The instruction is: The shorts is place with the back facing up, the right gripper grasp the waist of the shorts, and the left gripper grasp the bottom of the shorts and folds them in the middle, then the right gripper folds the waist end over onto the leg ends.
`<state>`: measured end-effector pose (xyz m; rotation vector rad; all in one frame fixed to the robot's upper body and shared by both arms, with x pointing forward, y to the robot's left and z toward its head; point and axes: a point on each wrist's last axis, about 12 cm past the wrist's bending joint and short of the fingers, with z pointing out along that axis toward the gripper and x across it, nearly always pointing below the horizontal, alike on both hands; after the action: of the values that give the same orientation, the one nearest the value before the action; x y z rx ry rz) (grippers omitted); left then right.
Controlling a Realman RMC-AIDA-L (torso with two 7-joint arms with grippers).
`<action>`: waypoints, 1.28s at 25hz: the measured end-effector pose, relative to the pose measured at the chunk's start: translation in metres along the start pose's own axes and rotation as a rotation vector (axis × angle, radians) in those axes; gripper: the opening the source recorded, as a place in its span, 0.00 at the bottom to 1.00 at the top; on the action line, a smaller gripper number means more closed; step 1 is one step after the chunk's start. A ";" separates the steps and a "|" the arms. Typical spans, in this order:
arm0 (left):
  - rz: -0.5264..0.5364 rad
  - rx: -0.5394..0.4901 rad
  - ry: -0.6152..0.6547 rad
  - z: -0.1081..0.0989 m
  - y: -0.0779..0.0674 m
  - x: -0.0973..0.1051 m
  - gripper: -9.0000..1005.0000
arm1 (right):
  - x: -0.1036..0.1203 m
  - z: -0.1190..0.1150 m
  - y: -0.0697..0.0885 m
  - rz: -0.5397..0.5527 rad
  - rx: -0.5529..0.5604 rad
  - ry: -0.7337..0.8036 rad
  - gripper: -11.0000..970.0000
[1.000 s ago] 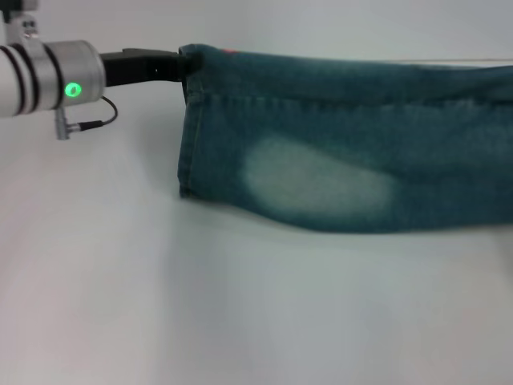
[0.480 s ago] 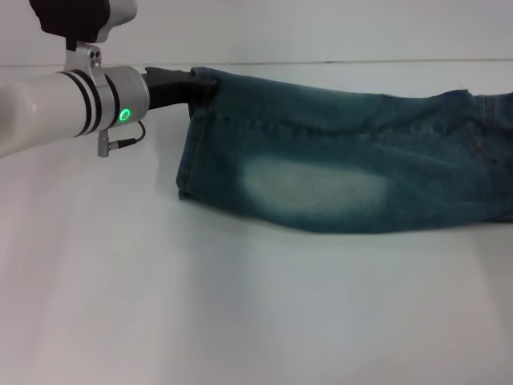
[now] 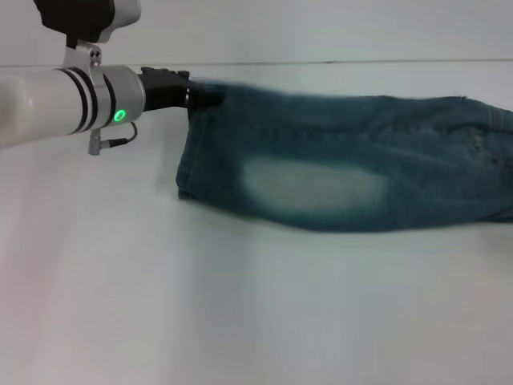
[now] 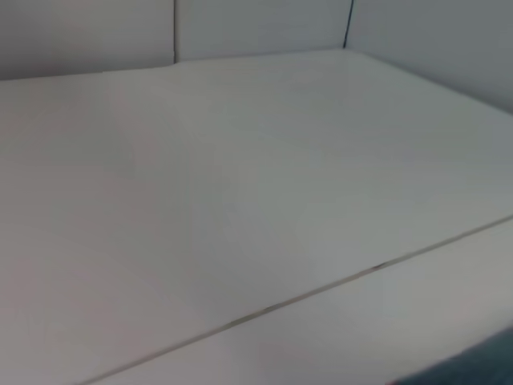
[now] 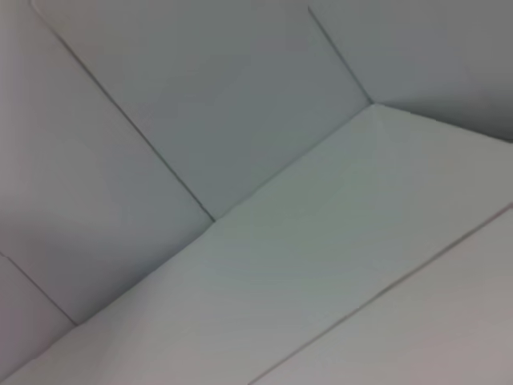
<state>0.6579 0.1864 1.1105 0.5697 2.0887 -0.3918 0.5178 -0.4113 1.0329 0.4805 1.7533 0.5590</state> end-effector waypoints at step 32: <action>-0.005 0.188 -0.002 -0.038 -0.042 0.033 0.93 | 0.001 -0.018 -0.015 -0.029 0.054 0.140 0.83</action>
<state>0.5936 0.1773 1.1058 0.6741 2.0645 -0.5959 0.4997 -0.4243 1.0267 0.4620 1.9097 0.5365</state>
